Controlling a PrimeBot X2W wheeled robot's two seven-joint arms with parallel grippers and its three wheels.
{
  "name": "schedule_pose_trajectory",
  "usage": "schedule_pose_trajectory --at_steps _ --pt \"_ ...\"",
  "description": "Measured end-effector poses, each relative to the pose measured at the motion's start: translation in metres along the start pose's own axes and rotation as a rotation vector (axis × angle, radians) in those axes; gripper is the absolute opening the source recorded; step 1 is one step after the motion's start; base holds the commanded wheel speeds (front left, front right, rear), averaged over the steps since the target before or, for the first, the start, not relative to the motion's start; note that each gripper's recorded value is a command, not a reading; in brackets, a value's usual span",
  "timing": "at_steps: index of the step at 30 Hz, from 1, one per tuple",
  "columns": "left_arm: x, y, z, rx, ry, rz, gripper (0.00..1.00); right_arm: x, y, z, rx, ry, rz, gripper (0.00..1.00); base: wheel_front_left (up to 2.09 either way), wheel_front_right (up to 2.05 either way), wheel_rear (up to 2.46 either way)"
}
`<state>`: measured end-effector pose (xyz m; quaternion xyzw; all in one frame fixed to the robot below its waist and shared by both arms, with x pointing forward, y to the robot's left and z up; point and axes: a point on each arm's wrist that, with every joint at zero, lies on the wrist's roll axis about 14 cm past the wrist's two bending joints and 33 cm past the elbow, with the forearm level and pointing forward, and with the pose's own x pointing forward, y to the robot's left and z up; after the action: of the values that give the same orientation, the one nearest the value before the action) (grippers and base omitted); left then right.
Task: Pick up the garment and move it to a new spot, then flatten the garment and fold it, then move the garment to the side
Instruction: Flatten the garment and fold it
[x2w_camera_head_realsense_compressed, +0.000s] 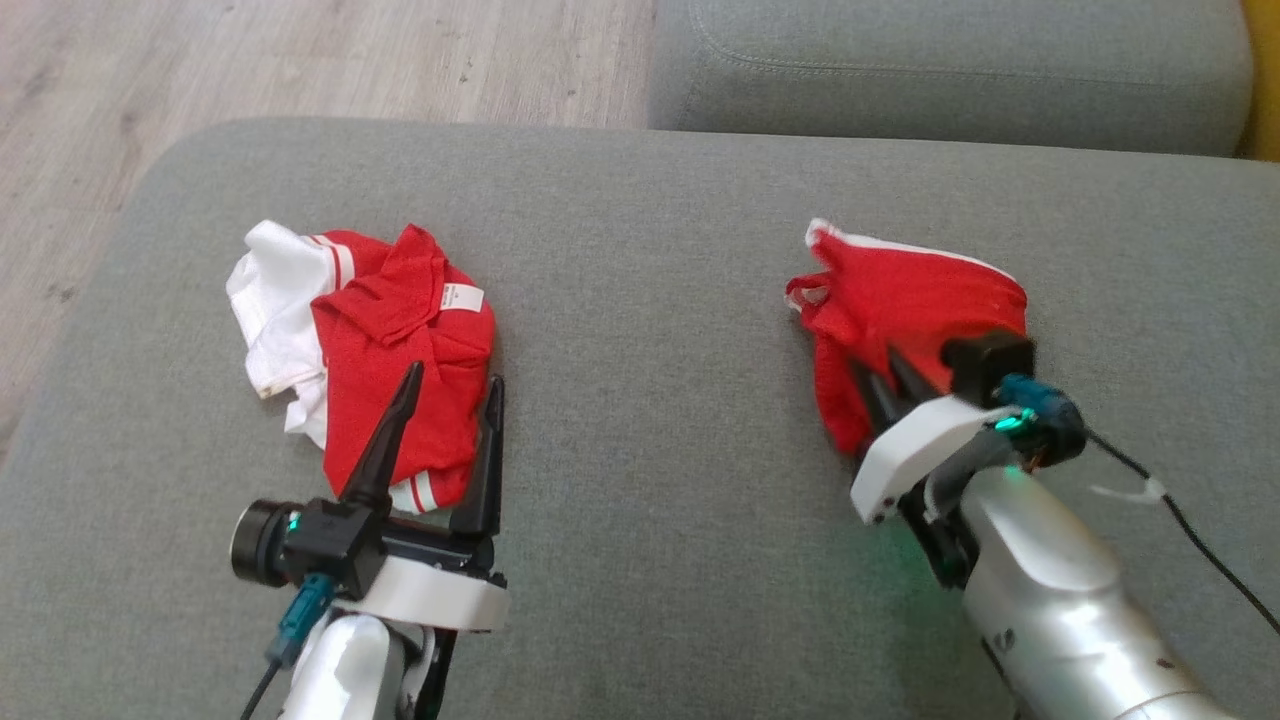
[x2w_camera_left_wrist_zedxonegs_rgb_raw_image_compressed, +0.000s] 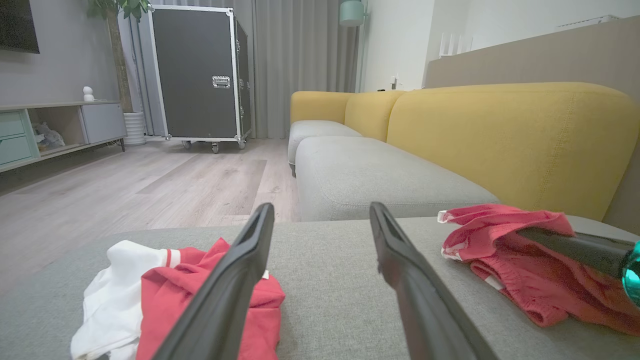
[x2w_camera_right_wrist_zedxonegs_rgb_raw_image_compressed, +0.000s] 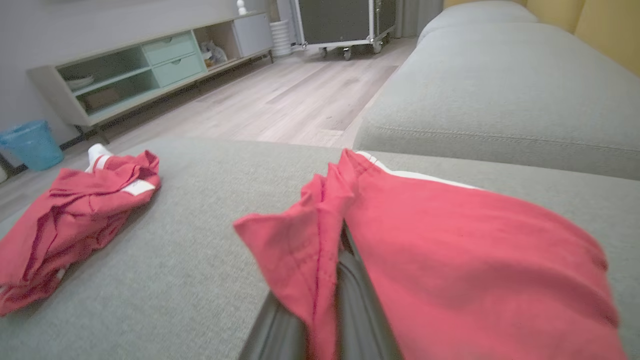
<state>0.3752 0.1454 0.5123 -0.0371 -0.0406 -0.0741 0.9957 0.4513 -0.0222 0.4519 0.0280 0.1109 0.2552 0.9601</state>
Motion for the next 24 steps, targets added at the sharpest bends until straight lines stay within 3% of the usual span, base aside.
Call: schedule_pose_trajectory --at_steps 6,7,8,15,20,21,24 --pt "0.0 0.003 -0.002 -0.001 0.007 0.008 1.0 -0.006 0.012 -0.032 -0.055 0.104 0.053 0.0 0.0 0.0 0.0" --pt "0.001 0.002 -0.003 -0.002 0.008 0.006 1.0 -0.007 0.014 -0.037 -0.066 0.119 0.062 0.31 0.0 0.0 0.0" --pt "0.002 0.001 -0.003 -0.003 0.009 0.004 1.0 -0.009 0.016 -0.04 -0.075 0.13 0.07 1.0 0.0 0.0 0.0" --pt "0.01 -0.011 -0.003 -0.009 0.004 -0.035 1.0 -0.017 0.017 -0.035 -0.049 0.107 0.074 1.0 0.0 0.0 0.0" --pt "0.019 -0.024 0.004 -0.014 -0.021 -0.075 1.0 -0.023 -0.019 0.022 -0.003 -0.073 -0.013 1.0 0.0 0.0 0.0" --pt "0.024 -0.029 0.009 -0.016 -0.039 -0.092 1.0 -0.031 -0.04 0.048 0.0 -0.156 -0.063 1.0 0.0 0.0 0.0" --pt "0.03 -0.038 0.015 -0.02 -0.059 -0.116 1.0 -0.05 -0.076 0.081 -0.001 -0.263 -0.161 1.0 0.0 0.0 0.0"
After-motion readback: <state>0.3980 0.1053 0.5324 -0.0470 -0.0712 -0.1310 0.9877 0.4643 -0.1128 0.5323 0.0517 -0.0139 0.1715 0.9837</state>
